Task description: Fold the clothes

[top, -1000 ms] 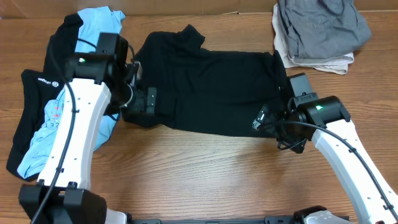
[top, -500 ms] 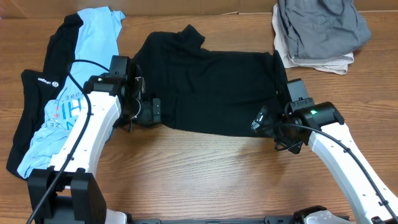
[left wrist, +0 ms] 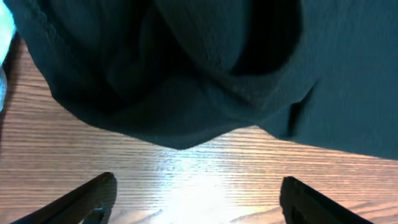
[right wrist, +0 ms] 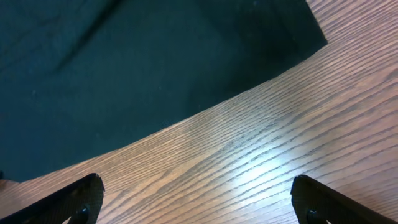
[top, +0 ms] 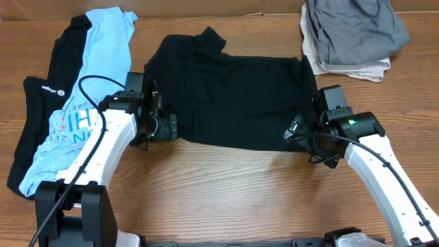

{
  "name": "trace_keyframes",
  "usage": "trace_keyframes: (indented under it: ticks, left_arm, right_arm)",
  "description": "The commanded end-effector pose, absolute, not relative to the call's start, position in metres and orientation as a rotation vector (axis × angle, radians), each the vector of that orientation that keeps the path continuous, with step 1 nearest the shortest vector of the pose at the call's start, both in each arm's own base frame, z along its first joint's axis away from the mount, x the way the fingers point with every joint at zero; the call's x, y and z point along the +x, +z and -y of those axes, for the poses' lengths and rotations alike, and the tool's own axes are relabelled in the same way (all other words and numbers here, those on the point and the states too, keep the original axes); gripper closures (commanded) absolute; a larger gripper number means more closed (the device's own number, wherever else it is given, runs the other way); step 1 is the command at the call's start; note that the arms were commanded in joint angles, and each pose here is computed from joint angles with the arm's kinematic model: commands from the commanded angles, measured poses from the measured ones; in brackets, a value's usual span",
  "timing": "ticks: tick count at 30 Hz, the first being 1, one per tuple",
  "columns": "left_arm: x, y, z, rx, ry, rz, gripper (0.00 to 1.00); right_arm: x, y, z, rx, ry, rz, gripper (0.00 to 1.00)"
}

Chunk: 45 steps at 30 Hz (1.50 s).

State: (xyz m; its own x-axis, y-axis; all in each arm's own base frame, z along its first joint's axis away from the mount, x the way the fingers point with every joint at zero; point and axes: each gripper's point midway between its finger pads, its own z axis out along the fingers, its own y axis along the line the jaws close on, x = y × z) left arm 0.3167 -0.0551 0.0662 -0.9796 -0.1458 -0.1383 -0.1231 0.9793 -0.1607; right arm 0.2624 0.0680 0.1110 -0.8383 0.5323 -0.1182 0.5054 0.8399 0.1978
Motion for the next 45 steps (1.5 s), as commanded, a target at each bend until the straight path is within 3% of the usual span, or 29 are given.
trace_keyframes:
  ticks: [1,5,11,22,26,28,29,30,45]
  left_arm:
    - [0.316,0.064,0.053,-0.234,-0.221,-2.96,0.18]
    - [0.319,0.055,0.054,-0.246,-0.229,-2.935,0.29]
    - [0.336,0.039,0.056,-0.23,-0.247,-2.853,0.6]
    - [0.375,0.004,0.073,-0.153,-0.234,-2.747,0.82]
    - [0.368,-0.015,0.071,-0.159,-0.196,-2.8,0.94]
    - [0.366,-0.019,0.069,-0.165,-0.193,-2.814,0.96]
    - [0.366,-0.019,0.069,-0.167,-0.192,-2.815,0.96]
    - [0.366,-0.019,0.068,-0.168,-0.191,-2.815,0.96]
    - [0.329,-0.021,0.052,-0.272,-0.081,-2.987,0.96]
  right_arm:
    - [0.264,0.116,-0.061,0.808,0.201,-2.813,0.0]
    - [0.268,0.116,-0.059,0.805,0.189,-2.792,0.0]
    - [0.277,0.117,-0.057,0.797,0.186,-2.754,0.0]
    - [0.278,0.095,-0.057,0.787,0.194,-2.745,0.01]
    - [0.288,0.083,-0.059,0.713,0.211,-2.717,0.17]
    - [0.298,0.069,-0.062,0.673,0.226,-2.693,0.48]
    - [0.301,0.065,-0.062,0.669,0.229,-2.686,0.77]
    - [0.304,0.06,-0.062,0.67,0.227,-2.68,0.94]
    - [0.319,-0.012,-0.062,0.649,0.137,-2.779,0.96]
